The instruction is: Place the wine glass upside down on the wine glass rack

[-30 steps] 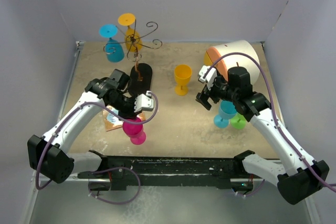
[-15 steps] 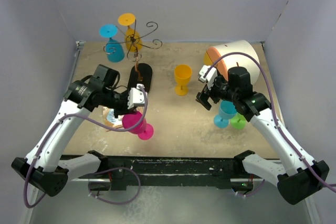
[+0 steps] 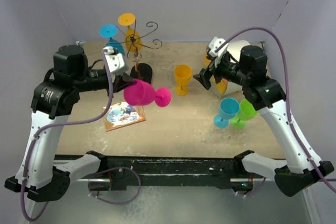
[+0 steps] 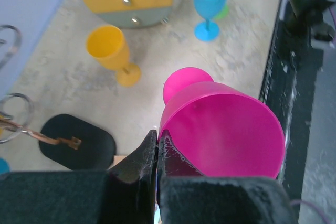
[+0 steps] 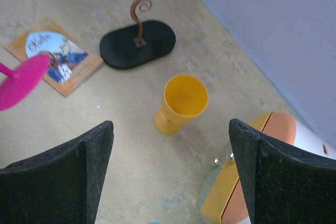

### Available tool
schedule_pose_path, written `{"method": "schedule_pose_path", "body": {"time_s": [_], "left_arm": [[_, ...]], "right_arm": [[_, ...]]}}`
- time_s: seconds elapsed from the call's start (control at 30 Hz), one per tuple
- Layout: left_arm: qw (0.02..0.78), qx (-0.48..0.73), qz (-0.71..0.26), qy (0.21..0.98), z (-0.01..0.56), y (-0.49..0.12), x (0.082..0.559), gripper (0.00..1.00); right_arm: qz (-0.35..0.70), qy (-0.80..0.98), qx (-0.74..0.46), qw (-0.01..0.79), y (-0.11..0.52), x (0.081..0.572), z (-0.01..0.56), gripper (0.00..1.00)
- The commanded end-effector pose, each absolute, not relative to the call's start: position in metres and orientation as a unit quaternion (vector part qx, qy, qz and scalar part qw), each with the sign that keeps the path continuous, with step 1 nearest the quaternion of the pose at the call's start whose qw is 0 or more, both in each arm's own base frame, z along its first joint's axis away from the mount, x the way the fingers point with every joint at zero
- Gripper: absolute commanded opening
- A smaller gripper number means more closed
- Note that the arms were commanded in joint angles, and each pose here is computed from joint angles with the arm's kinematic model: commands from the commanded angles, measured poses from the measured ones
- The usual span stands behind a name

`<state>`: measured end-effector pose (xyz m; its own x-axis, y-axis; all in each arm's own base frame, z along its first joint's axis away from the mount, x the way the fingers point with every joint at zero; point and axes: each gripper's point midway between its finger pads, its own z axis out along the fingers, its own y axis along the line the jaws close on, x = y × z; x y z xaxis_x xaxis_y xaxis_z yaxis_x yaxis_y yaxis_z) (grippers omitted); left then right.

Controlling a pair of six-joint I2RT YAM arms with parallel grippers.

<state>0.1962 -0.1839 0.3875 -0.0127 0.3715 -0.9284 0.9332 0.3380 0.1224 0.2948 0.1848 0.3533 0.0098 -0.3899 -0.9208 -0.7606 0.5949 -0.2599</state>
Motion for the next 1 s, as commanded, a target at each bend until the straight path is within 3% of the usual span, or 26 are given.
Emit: {"method": "schedule_pose_path", "body": {"time_s": [0.0, 0.3, 0.97], "left_arm": [[0.609, 0.426, -0.259, 0.616, 0.471, -0.183, 0.225, 0.00], [0.732, 0.340, -0.233, 0.543, 0.571, -0.174, 0.248, 0.00], [0.741, 0.314, -0.239, 0.543, 0.574, -0.179, 0.275, 0.00]], "right_arm": [[0.230, 0.663, -0.368, 0.610, 0.200, 0.291, 0.416, 0.93], [0.315, 0.611, -0.287, 0.667, 0.213, 0.290, 0.504, 0.88], [0.472, 0.618, -0.227, 0.587, 0.269, 0.324, 0.504, 0.66]]}}
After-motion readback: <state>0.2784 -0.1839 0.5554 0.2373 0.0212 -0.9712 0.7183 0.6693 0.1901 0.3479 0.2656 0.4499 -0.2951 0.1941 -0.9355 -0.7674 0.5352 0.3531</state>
